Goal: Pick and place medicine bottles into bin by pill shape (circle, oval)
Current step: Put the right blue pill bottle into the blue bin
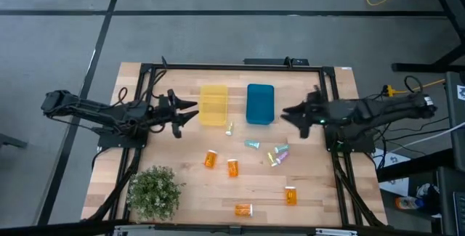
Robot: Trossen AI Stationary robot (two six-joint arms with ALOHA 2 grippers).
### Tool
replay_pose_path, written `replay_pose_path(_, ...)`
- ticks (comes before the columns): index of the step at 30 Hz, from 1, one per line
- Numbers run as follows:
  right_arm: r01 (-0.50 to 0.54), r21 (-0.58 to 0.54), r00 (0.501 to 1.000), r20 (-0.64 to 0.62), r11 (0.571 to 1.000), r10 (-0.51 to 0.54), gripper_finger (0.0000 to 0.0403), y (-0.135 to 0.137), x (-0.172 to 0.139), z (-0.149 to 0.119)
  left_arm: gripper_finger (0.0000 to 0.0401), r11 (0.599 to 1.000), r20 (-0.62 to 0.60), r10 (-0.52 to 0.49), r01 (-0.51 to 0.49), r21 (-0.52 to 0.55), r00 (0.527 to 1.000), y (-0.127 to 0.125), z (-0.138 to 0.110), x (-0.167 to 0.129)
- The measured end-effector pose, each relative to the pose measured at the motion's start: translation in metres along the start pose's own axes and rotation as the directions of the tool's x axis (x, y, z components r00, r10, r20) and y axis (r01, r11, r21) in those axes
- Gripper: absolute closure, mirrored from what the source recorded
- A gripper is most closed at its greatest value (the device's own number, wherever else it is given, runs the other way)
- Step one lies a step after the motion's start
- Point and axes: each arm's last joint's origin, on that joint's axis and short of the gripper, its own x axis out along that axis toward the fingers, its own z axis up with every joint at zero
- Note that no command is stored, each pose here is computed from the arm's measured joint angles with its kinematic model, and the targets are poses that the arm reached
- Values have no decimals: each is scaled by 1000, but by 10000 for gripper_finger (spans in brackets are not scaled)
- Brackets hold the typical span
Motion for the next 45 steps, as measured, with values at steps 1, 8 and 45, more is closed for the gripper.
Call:
replay_pose_path(1, 21, -10, 998, -58, 1000, -21, 227, 3, 6, -1, 236, 1000, -2, 4, -4, 1, 1000, 0, 0, 1)
replay_pose_path(8, 111, -112, 866, -477, 987, -151, 227, 10, 41, -23, 236, 1000, -3, 11, -11, 3, 1000, 1, -1, 1)
replay_pose_path(45, -58, -554, 421, -768, 831, -483, 227, -22, 126, -116, 236, 999, -50, 21, -19, 26, 999, 2, -5, 1)
